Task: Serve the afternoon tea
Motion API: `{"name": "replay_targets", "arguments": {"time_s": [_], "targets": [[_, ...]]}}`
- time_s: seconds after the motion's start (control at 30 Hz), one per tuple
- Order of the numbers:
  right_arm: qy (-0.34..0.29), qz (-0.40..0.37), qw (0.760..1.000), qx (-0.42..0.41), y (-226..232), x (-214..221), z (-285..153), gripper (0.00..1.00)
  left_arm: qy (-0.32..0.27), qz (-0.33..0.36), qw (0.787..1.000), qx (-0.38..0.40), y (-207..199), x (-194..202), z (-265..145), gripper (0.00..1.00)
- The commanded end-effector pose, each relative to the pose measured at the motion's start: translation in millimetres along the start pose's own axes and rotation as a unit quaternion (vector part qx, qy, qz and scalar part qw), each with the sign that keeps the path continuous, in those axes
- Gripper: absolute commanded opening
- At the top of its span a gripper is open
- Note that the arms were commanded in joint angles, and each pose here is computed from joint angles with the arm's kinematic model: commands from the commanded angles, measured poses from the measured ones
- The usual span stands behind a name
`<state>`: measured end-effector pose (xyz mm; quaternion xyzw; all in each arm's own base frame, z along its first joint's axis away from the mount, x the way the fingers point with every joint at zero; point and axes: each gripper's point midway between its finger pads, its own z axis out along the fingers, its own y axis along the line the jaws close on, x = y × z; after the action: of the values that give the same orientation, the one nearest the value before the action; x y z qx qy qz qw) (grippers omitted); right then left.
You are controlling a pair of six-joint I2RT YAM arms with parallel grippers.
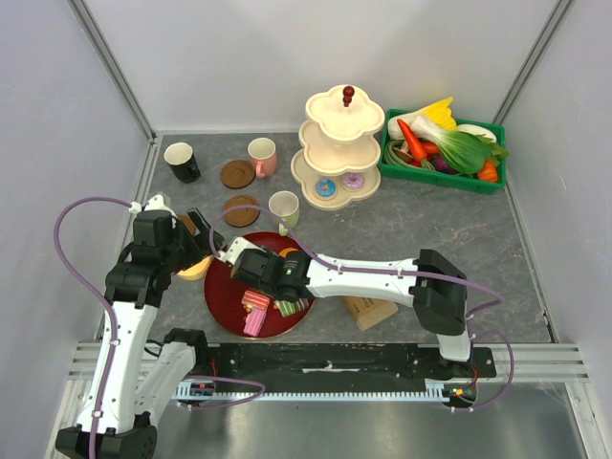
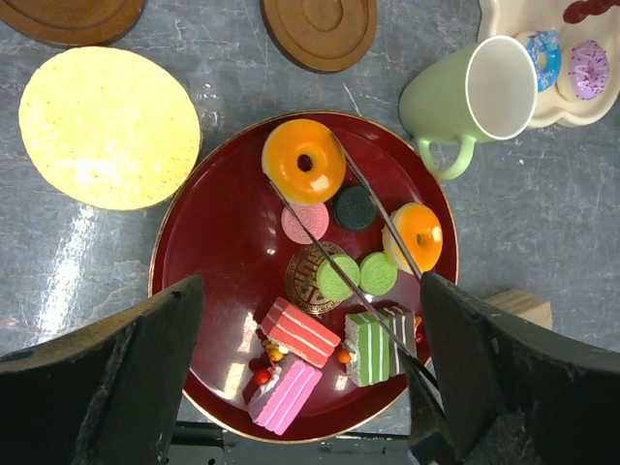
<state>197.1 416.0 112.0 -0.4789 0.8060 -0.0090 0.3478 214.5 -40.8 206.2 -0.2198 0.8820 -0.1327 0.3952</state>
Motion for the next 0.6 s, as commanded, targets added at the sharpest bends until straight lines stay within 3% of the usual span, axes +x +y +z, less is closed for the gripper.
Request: {"name": "replay_targets", "arguments": {"time_s": [0.0,0.37,0.57], "targets": [[-0.068,0.066,0.995,0.030,-36.3,-30.3,-47.2,0.51,-0.015,0.012,1.000,0.016,-6.4,-8.7,-9.4,0.98],[-0.113,0.132,0.980,0.094,-92.0,-21.7,-103.3,0.50,-0.016,0.009,1.000,0.016,-6.9,-9.0,-9.4,0.98],[-0.107,0.199,0.966,0.125,-134.5,7.8,-116.3,0.49,-0.016,0.007,1.000,0.016,-7.0,-9.0,-9.4,0.98]]}}
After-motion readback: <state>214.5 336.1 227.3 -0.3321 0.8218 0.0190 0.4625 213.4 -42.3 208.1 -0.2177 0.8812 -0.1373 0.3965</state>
